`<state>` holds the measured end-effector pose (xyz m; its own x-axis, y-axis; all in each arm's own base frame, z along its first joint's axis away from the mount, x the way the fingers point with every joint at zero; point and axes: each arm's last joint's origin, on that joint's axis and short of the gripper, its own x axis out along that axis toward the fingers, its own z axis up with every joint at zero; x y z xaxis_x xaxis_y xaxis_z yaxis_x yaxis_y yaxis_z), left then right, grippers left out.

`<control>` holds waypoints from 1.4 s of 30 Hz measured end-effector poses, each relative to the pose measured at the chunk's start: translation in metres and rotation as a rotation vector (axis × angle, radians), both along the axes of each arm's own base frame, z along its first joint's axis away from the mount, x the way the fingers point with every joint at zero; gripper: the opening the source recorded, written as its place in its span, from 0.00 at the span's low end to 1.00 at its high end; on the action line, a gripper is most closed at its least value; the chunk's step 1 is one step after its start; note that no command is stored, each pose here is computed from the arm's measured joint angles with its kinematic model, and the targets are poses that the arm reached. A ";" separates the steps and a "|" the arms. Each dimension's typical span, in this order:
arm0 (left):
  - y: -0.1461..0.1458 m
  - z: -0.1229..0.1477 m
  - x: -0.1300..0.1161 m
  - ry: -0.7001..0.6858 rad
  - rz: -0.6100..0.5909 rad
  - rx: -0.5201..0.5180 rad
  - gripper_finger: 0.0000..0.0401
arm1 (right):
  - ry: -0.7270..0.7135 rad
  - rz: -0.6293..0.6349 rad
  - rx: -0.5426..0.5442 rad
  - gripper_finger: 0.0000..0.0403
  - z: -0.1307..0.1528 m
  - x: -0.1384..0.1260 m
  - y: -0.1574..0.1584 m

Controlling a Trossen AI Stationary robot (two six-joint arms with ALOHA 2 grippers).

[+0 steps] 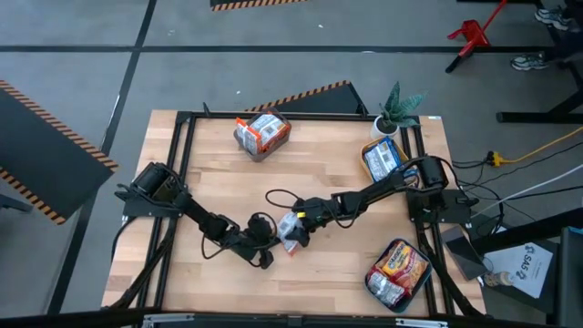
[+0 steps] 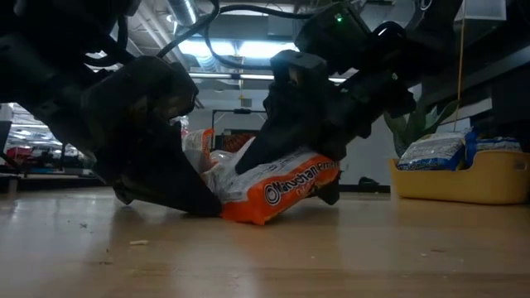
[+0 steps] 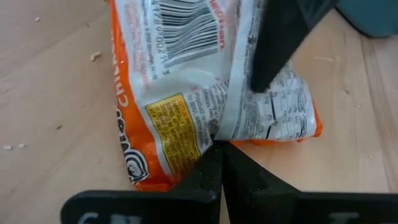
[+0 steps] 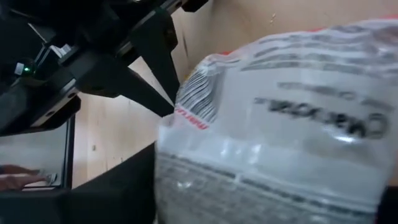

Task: Sort Maruchan noodles
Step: Put the orange noodle pack into the gray bin

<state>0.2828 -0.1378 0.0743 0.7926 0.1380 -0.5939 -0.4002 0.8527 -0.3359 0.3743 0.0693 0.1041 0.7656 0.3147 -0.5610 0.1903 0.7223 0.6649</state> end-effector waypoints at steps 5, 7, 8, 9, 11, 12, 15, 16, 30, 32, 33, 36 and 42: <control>0.000 0.004 0.000 -0.009 -0.008 -0.014 0.00 | -0.011 -0.008 0.004 0.44 0.001 0.001 0.000; 0.000 0.008 0.000 -0.012 -0.014 -0.023 0.00 | -0.017 -0.014 0.018 0.35 0.002 0.001 0.000; 0.000 0.011 0.000 -0.015 -0.018 -0.028 0.00 | -0.022 -0.014 0.023 0.32 0.003 0.002 0.000; 0.000 0.015 -0.001 -0.020 -0.025 -0.037 0.00 | -0.024 -0.016 0.027 0.30 0.004 0.002 0.000; 0.000 0.024 -0.002 -0.019 -0.046 -0.055 0.00 | -0.025 -0.019 0.033 0.30 0.007 0.005 -0.002; 0.000 0.030 -0.003 -0.028 -0.051 -0.067 0.00 | -0.035 -0.017 0.039 0.30 0.010 0.008 -0.004; 0.003 0.050 -0.009 -0.033 -0.049 -0.085 0.00 | -0.079 0.000 0.071 0.30 0.025 0.018 -0.013; 0.004 0.057 -0.011 -0.031 -0.048 -0.084 0.00 | -0.095 -0.002 0.075 0.30 0.031 0.023 -0.019; 0.036 0.150 -0.054 -0.221 0.158 0.009 0.00 | -0.202 -0.157 -0.201 0.31 0.144 0.057 -0.205; 0.038 0.156 -0.057 -0.244 0.178 0.032 0.00 | -0.241 -0.207 -0.273 0.31 0.167 0.053 -0.233; 0.039 0.157 -0.058 -0.249 0.182 0.044 0.00 | -0.257 -0.233 -0.309 0.31 0.177 0.049 -0.246; 0.040 0.158 -0.059 -0.242 0.179 0.080 0.00 | -0.280 -0.322 -0.397 0.31 0.197 0.035 -0.283; 0.041 0.156 -0.059 -0.226 0.190 0.085 0.00 | -0.270 -0.397 -0.388 0.31 0.188 0.026 -0.340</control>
